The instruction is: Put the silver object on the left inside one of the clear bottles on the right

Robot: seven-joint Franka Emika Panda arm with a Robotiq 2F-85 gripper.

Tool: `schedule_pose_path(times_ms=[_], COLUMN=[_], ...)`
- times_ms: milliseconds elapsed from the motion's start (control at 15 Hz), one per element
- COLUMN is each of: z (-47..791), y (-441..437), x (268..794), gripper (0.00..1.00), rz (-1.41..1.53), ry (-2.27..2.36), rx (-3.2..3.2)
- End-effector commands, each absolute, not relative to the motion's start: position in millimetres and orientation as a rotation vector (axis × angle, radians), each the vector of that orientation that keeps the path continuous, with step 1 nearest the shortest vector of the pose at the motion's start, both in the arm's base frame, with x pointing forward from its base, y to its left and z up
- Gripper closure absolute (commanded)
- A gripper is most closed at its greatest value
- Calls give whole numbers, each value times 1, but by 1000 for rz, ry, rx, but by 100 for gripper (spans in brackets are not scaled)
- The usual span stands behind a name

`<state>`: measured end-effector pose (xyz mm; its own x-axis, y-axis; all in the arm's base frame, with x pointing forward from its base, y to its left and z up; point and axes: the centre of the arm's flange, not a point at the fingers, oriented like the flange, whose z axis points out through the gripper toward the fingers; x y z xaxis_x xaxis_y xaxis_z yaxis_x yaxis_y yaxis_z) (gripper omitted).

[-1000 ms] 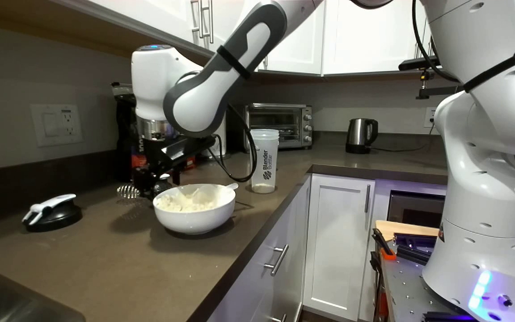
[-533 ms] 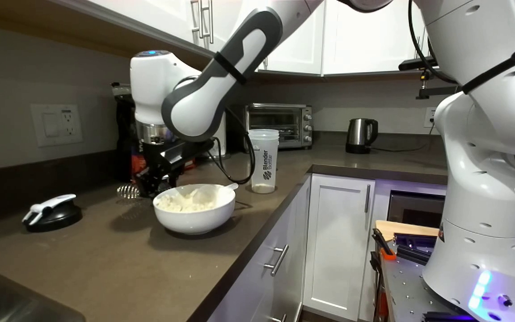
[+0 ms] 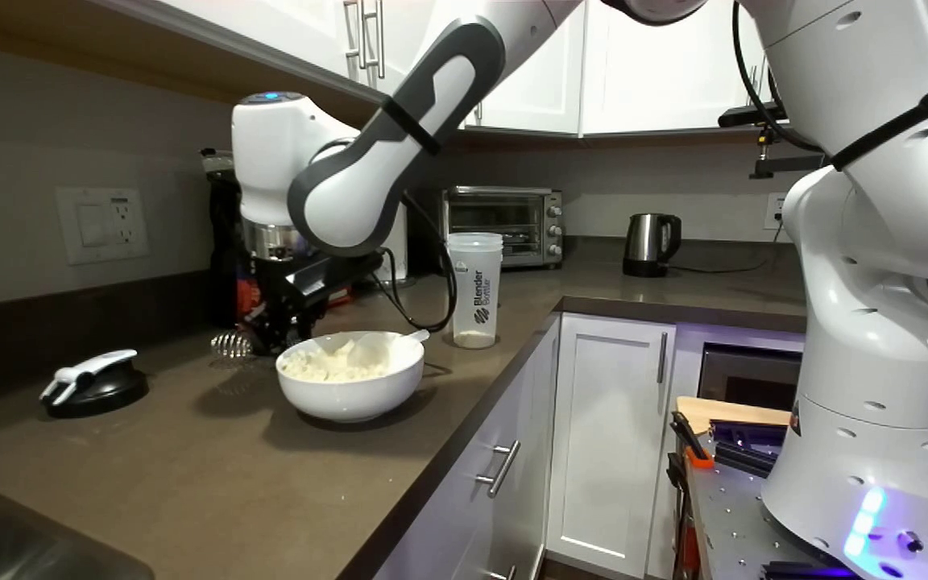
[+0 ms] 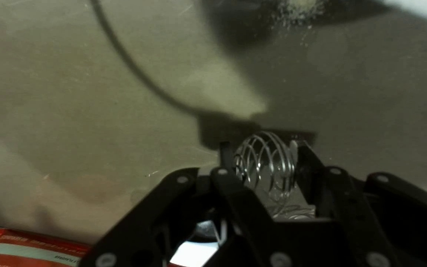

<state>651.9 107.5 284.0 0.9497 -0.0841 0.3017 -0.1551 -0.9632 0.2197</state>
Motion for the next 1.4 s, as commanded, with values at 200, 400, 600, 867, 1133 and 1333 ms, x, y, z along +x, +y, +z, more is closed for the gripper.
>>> schedule_pose_path(times_ms=[200,400,600,867,1133,1333], z=[293,299,308,322,335,342], y=[110,113,119,124,126,125], x=[653,647,641,632,618,606], gripper=[69,66,66,67,69,69], rz=[432,440,454,475,487,491], ry=[-177,-171,-158,-145,-139,-139], rx=[2855,2852,2853,2857,2856,2858])
